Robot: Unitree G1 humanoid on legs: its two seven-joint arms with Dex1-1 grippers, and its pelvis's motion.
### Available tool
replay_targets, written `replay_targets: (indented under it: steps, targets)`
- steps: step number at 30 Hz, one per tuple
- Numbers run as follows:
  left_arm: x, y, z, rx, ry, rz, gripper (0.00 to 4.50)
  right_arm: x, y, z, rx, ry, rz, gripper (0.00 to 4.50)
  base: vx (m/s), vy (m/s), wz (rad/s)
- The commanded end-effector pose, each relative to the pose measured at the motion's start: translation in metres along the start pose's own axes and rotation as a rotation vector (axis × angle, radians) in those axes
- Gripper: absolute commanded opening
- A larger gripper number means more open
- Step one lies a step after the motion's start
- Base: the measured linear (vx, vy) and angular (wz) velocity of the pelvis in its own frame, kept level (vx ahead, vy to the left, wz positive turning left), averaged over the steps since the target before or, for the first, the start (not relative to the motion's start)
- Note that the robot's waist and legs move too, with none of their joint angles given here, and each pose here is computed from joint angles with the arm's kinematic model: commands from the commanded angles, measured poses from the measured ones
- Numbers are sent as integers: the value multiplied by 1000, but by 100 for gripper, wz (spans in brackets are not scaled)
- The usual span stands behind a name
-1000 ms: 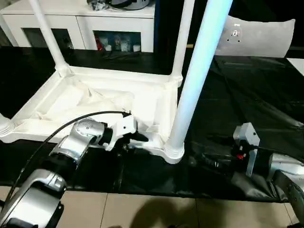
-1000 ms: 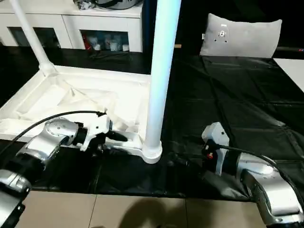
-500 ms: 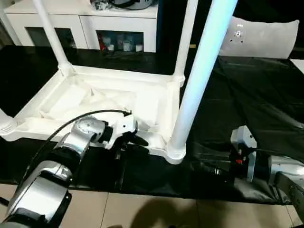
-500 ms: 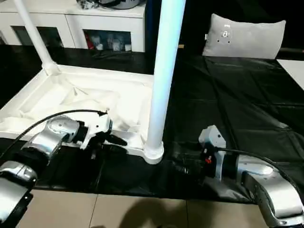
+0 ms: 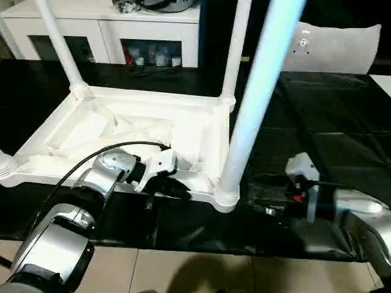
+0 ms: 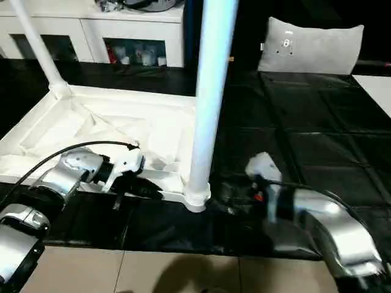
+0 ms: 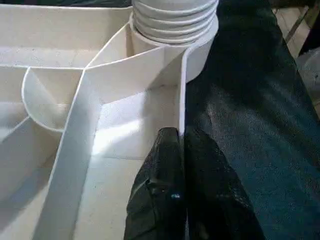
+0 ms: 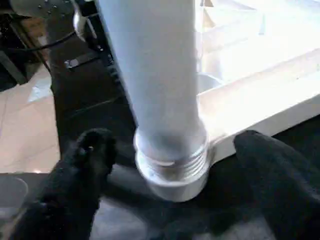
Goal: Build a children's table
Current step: Rotate leg to tighten
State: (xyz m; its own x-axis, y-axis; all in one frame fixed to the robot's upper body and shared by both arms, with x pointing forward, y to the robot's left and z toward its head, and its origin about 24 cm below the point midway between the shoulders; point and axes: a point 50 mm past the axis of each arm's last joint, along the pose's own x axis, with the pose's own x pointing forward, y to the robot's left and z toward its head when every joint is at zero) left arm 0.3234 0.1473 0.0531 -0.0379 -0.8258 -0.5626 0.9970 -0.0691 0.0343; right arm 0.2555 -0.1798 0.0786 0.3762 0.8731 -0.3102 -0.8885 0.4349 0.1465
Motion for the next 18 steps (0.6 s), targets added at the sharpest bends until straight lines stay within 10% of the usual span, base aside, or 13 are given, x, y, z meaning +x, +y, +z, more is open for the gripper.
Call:
replay_targets:
  steps: [1,18]
  targets:
    - [4,-6,-10,-26,44,-18,0,4,-5,2,-9,12,23,402,0,0,0]
    - [5,-6,-7,-37,-1,16,0,22,-21,11,17,9,187,261,0,0,0]
